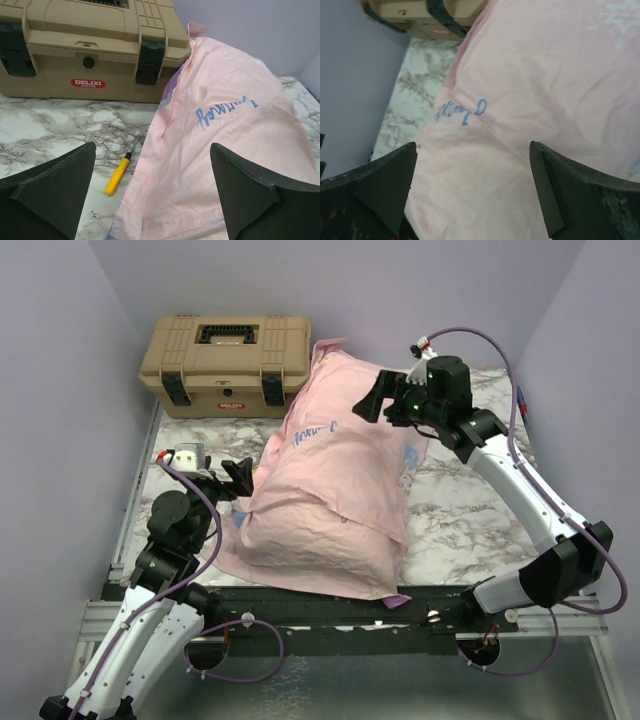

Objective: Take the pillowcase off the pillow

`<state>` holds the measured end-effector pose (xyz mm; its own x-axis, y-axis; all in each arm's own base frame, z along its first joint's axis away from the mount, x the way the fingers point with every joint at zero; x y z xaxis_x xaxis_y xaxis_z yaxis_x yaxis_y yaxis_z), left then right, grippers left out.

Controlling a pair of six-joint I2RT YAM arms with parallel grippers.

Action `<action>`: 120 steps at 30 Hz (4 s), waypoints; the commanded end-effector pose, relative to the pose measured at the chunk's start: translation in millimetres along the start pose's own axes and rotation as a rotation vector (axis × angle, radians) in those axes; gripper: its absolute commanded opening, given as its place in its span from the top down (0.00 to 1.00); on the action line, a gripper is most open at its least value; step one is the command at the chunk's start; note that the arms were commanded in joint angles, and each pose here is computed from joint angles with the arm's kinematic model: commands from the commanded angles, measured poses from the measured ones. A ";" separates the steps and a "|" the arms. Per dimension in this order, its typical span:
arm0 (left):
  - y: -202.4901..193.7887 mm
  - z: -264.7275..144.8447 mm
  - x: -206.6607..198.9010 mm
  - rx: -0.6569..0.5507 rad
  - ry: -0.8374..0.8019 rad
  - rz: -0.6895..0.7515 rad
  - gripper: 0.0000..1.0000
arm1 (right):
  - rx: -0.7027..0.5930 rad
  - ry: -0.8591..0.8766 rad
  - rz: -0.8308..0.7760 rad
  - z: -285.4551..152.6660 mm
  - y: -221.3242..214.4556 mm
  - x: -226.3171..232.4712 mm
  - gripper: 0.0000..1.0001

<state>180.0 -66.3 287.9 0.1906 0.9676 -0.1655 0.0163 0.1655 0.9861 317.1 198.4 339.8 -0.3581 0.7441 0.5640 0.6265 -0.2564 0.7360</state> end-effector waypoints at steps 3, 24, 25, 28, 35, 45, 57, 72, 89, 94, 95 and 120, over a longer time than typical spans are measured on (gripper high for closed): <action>-4.4 -0.7 1.3 0.021 0.007 0.020 0.03 | -0.023 -0.354 0.032 -15.3 -23.3 -73.9 0.00; -2.6 -2.2 -0.7 0.024 -0.017 0.021 0.03 | 0.132 0.223 0.318 51.9 -100.3 -120.5 0.69; -3.3 -1.8 -1.0 0.027 -0.019 0.021 0.03 | 0.117 0.206 0.309 51.3 -98.7 -121.4 0.88; -6.8 1.0 -2.8 0.046 -0.030 0.018 0.03 | 0.030 0.097 0.290 43.5 -90.9 -124.7 1.00; -15.1 6.7 -5.9 0.089 -0.046 0.016 0.03 | -0.394 -0.368 0.342 -24.3 -80.6 -146.6 1.00; -20.7 10.9 -6.2 0.118 -0.042 0.024 0.03 | -0.411 -0.588 0.449 -58.6 -140.4 -176.0 1.00; -29.2 16.7 -6.3 0.164 -0.036 0.034 0.04 | -0.184 -0.490 0.195 -91.1 -117.8 -133.8 0.32; -33.1 20.0 -7.5 0.191 -0.043 0.040 0.03 | 0.091 -0.120 -0.143 -110.0 -122.7 -57.0 0.00; -36.5 22.1 -6.1 0.214 -0.029 0.049 0.04 | 0.351 -0.131 -0.449 -33.3 -193.5 -13.5 0.00; -37.2 21.6 -5.8 0.216 -0.028 0.052 0.04 | 0.300 -0.231 -0.467 2.8 -196.5 -21.7 0.00; -37.1 21.8 -5.7 0.215 -0.027 0.051 0.04 | 0.293 -0.256 -0.467 10.6 -197.4 -23.7 0.00; -40.8 24.2 -5.8 0.238 -0.028 0.060 0.04 | 0.108 -0.465 -0.509 12.9 -153.4 -19.6 0.00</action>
<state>202.0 -81.8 244.4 0.2062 0.9719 -0.1138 0.2388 0.0628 0.9690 234.3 255.9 220.5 -0.4194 0.9047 0.0748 0.5421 0.1836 0.8200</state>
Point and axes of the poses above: each gripper's point midway between its finger pads, its own z axis out along the fingers, its own x axis along the line the jaws close on, y = z × x, the point moved 8 cm from there along -z, back along the fingers, and after that the axes turned 3 degrees about z, right-handed, at the moved point
